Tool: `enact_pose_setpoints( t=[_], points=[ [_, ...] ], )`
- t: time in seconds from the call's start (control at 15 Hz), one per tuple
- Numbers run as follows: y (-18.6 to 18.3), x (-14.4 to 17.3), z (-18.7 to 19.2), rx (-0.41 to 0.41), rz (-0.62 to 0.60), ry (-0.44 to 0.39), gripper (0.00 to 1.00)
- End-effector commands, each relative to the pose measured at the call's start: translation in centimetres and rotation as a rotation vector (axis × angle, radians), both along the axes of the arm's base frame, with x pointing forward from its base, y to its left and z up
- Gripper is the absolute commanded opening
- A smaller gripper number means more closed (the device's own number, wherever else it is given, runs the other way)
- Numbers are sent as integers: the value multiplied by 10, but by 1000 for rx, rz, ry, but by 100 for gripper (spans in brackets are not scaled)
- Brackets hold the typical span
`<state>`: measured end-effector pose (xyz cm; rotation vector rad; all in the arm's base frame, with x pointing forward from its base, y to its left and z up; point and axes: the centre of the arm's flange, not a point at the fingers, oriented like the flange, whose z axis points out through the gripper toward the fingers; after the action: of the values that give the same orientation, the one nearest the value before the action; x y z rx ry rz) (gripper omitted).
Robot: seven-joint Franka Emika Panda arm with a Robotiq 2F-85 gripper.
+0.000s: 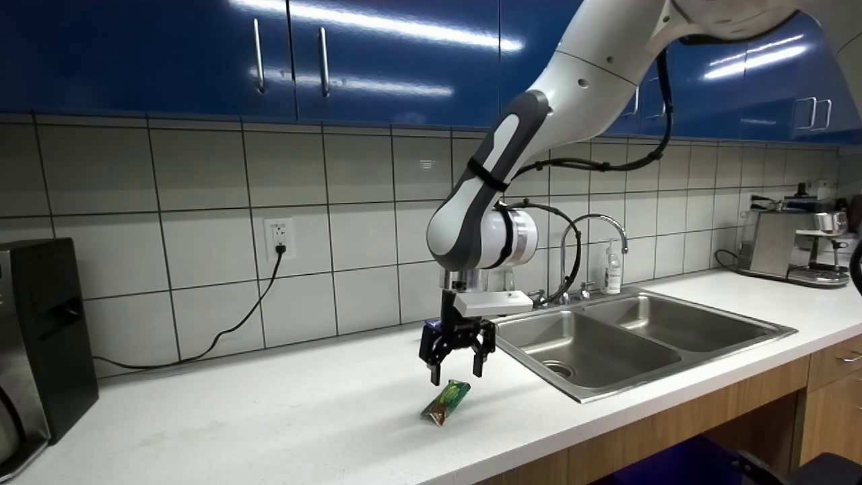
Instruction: Put the chocolate bar inside the sink
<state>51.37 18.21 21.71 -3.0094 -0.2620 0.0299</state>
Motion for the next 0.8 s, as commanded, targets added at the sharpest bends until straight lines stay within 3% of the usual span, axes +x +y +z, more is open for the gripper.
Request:
enact_pose_setpoints(
  t=[0.0, 0.27, 0.33, 0.73],
  points=[
    [11, 28, -14, 0, 15, -6, 100],
    [13, 40, -24, 1, 13, -5, 100],
    [9, 27, -21, 5, 7, 1, 100],
    [10, 28, -26, 5, 7, 7, 100]
  ],
)
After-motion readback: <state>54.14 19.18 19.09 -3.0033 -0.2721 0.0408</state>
